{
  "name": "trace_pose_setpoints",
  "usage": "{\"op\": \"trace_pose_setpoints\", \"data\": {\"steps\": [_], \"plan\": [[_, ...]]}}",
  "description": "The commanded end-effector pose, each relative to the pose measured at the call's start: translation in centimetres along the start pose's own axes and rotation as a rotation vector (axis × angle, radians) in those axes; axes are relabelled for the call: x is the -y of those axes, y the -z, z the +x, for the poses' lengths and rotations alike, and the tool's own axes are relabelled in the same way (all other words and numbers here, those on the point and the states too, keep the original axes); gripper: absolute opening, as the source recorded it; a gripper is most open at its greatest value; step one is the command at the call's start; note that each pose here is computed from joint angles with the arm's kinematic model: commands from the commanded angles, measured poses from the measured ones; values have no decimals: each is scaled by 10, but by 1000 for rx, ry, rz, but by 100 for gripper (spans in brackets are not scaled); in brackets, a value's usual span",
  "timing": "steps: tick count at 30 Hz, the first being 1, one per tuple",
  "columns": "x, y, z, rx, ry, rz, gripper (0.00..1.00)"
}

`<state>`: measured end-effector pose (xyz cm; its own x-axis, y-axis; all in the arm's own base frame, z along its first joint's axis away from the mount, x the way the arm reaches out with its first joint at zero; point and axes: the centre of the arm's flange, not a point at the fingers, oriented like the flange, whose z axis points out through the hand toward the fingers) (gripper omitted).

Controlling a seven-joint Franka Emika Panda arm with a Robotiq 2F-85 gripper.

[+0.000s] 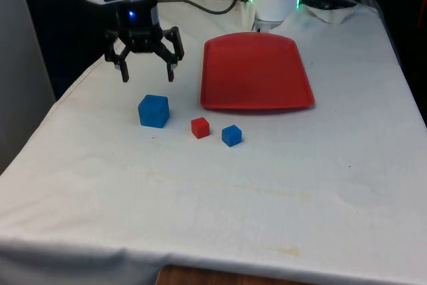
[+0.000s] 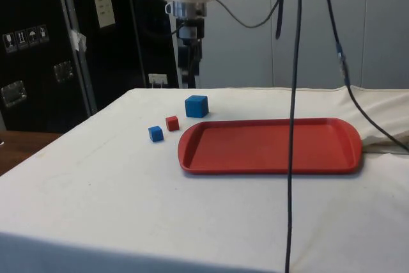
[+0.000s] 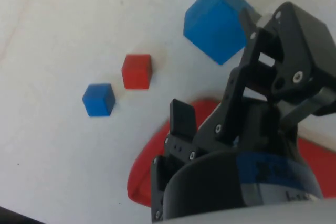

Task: Pick up the largest block and place it onto the tray.

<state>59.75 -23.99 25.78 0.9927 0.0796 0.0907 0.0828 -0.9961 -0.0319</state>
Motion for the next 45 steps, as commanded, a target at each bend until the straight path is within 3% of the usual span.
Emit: {"op": "trace_pose_setpoints", "data": {"steps": [1,9,15,16,18,25,33,45], "plan": [[-6,-4,3,7,-1,6,100],[-15,-10,2,30,-16,0,100],[-10,-14,0,48,-38,0,100],[-12,-12,0,38,-31,7,100],[-6,-18,0,53,-47,1,100],[0,-27,0,69,-65,1,100],[-7,-43,0,101,-97,-35,100],[-5,-52,8,110,-123,-52,100]]}}
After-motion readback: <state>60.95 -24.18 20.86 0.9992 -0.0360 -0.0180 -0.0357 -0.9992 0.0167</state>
